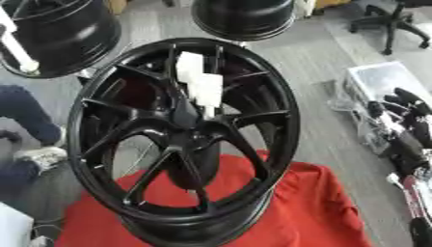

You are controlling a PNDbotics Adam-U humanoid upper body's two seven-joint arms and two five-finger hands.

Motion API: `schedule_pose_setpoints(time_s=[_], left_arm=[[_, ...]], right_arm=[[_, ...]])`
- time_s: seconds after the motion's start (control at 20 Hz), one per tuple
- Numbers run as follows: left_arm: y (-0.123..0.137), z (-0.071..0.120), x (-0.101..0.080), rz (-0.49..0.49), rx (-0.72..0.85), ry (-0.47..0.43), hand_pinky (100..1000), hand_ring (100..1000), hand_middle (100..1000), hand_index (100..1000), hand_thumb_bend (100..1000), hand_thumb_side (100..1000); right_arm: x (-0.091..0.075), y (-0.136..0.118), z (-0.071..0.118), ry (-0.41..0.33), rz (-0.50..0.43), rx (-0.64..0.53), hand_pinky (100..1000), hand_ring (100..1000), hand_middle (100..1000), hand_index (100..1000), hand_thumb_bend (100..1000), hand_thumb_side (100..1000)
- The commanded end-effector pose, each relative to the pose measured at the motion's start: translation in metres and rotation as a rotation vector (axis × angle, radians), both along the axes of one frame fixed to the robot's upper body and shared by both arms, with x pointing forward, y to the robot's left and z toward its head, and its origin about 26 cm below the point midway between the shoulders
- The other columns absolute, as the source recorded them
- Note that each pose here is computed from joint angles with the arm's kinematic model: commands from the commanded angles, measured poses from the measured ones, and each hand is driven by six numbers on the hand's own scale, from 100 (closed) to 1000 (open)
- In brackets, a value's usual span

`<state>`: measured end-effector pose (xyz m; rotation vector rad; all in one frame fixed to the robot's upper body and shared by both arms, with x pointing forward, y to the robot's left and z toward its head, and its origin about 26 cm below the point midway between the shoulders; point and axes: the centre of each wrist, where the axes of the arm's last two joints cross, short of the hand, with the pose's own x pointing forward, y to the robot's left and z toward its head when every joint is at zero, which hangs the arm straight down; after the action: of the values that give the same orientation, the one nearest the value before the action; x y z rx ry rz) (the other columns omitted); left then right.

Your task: Pull the pin out of the wheel hub.

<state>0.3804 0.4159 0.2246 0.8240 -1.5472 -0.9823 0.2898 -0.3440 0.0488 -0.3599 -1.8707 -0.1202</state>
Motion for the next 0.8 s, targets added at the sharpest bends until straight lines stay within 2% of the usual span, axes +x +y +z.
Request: schedule_pose_setpoints(time_s=[0.05, 0.15, 0.2, 0.25, 0.3, 0.45, 0.65, 0.8], left_arm=[[0.023, -0.022, -0.004, 0.142, -0.026, 0.050, 657, 790, 639, 635, 253, 502], [0.034, -0.056, -0.010, 0.214, -0.050, 0.125, 671, 812, 677, 667, 263, 507], [0.039, -0.072, -0.014, 0.243, -0.057, 0.155, 696, 851, 734, 717, 317, 532], [0.044, -0.088, -0.018, 0.269, -0.062, 0.184, 704, 863, 750, 733, 328, 542], [0.049, -0.104, -0.024, 0.292, -0.067, 0.210, 738, 906, 808, 790, 397, 593], [0.061, -0.147, -0.045, 0.339, -0.088, 0.270, 783, 959, 878, 855, 513, 713], [0.067, -0.174, -0.065, 0.365, -0.114, 0.281, 789, 982, 896, 859, 525, 744], [0.055, -0.185, -0.070, 0.379, -0.212, 0.217, 744, 963, 837, 795, 428, 724]], right_arm=[[0.000, -0.005, 0.009, -0.024, -0.014, -0.022, 818, 791, 727, 831, 579, 373], [0.001, -0.004, 0.009, -0.024, -0.009, -0.021, 818, 791, 727, 831, 579, 373], [0.001, -0.003, 0.009, -0.024, -0.006, -0.020, 818, 791, 727, 831, 580, 374], [0.001, -0.003, 0.008, -0.023, -0.002, -0.020, 818, 791, 727, 831, 580, 374], [0.001, -0.002, 0.008, -0.023, 0.001, -0.019, 818, 791, 727, 831, 580, 374], [0.002, -0.001, 0.008, -0.021, 0.005, -0.017, 818, 791, 727, 831, 580, 374], [0.002, 0.000, 0.007, -0.020, 0.011, -0.014, 818, 791, 727, 831, 580, 374], [0.002, 0.000, 0.007, -0.022, 0.009, -0.012, 819, 791, 727, 831, 580, 374]])
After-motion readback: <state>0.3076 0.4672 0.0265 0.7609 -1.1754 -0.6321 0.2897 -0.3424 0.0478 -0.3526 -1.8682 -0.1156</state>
